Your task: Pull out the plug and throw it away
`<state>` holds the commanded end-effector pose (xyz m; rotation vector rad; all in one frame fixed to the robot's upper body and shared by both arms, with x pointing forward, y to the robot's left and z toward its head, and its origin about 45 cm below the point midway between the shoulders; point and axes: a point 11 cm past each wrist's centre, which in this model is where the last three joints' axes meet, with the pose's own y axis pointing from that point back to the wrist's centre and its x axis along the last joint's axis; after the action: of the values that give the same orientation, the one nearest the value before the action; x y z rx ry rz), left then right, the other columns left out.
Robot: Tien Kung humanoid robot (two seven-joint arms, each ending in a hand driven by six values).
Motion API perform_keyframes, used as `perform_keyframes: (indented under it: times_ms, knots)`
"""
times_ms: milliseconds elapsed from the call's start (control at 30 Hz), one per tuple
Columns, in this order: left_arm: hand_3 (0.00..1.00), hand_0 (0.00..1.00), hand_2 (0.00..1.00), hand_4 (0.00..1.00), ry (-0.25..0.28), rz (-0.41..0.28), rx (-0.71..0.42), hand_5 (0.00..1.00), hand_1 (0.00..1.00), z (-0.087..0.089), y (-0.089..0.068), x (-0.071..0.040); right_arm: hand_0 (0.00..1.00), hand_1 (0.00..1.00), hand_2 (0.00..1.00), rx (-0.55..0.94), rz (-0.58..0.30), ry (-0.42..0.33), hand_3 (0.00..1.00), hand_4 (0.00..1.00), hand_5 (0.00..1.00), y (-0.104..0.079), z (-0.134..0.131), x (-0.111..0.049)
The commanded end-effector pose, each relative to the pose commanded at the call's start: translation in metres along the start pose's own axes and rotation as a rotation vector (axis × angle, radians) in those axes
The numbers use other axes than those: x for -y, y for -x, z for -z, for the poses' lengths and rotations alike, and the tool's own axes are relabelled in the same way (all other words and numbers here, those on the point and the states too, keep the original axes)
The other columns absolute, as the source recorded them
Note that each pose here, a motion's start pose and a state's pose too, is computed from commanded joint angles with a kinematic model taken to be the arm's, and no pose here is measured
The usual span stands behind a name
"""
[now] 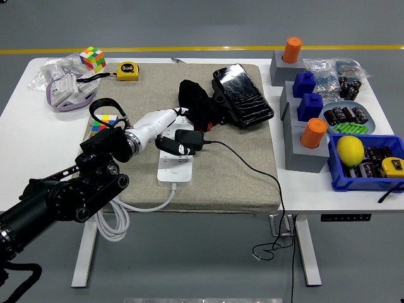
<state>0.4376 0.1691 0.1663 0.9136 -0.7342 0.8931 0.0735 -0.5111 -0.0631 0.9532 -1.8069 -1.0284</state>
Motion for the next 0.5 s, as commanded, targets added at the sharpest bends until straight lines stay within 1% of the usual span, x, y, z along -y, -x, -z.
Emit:
perform_keyframes:
  times_ms: [167, 200, 367, 400, 500]
  knots:
    - [0.844, 0.752, 0.758, 0.975, -0.006, 0.0, -0.018, 0.223, 0.753, 0.002, 0.0018, 0.0024, 0.569, 0.646, 0.669, 0.002, -0.003, -0.004, 0.568, 0.97, 0.497, -0.001, 0.0014, -0.0001]
    - [0.701, 0.533, 0.612, 0.929, -0.005, -0.001, -0.023, 0.192, 0.612, 0.0018, 0.0023, 0.0026, 0.568, 0.646, 0.669, 0.001, -0.003, -0.003, 0.568, 0.97, 0.497, -0.0012, 0.0013, -0.0002]
    - [0.701, 0.533, 0.612, 0.929, 0.011, -0.016, -0.058, 0.192, 0.612, -0.0011, 0.0023, 0.0038, 0.568, 0.646, 0.669, 0.001, -0.003, -0.002, 0.568, 0.97, 0.497, -0.0013, 0.0006, -0.0001]
    - [0.537, 0.405, 0.461, 0.815, 0.016, -0.021, -0.064, 0.129, 0.451, -0.002, 0.0019, 0.004, 0.568, 0.646, 0.67, 0.001, -0.003, -0.001, 0.568, 0.97, 0.497, -0.0012, 0.0005, -0.0001]
    - [0.537, 0.405, 0.461, 0.815, 0.028, -0.033, -0.068, 0.129, 0.451, -0.0047, 0.0007, 0.0047, 0.568, 0.646, 0.67, 0.0, -0.003, -0.003, 0.568, 0.97, 0.497, -0.0011, 0.001, -0.0001]
